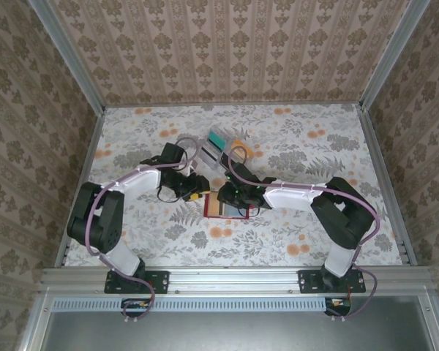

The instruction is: Take the credit cards out of the card holder

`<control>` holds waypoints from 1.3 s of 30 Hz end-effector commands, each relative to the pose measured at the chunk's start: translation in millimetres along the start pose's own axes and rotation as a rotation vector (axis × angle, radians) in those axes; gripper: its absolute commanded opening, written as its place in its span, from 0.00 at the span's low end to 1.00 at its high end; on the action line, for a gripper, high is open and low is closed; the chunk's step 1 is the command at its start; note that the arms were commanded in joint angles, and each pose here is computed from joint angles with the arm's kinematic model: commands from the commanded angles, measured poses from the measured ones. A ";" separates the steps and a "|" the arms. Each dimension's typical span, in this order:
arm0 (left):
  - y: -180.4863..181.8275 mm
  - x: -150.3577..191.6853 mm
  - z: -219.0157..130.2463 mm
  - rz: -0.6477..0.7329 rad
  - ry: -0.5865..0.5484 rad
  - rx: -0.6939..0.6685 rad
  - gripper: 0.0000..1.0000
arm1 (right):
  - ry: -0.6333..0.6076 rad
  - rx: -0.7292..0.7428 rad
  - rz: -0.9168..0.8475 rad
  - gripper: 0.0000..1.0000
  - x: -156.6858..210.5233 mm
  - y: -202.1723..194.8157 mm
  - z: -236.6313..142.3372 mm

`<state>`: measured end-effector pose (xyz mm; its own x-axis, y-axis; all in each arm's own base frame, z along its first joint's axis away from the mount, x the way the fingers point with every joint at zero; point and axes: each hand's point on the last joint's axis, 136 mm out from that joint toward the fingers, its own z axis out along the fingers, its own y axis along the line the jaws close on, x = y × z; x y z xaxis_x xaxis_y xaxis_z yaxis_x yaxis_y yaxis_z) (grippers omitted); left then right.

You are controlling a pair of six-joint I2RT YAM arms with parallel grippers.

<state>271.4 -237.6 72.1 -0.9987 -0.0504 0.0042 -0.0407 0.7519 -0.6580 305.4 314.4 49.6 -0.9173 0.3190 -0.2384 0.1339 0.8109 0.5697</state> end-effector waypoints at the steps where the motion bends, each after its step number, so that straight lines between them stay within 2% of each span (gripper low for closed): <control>1: -9.0 -8.3 3.4 0.014 -0.006 0.013 0.38 | 0.028 -0.035 0.037 0.29 2.6 1.1 6.0; 5: -6.4 -9.0 10.9 0.009 0.010 0.016 0.29 | 0.038 -0.028 0.029 0.26 3.2 -1.6 8.1; 22: 14.0 -11.9 35.9 -0.023 0.062 -0.024 0.14 | 0.064 0.060 0.025 0.23 8.2 -22.5 12.1; 39: 36.6 -0.6 41.7 -0.036 0.072 -0.084 0.13 | 0.107 0.047 0.029 0.21 13.9 -21.2 20.9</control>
<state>277.6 -242.0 25.5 -0.9957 -0.0481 0.0786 -0.0863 0.7850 -0.6135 299.8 310.3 24.9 -0.9380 0.3040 -0.1668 0.1683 0.8199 0.5473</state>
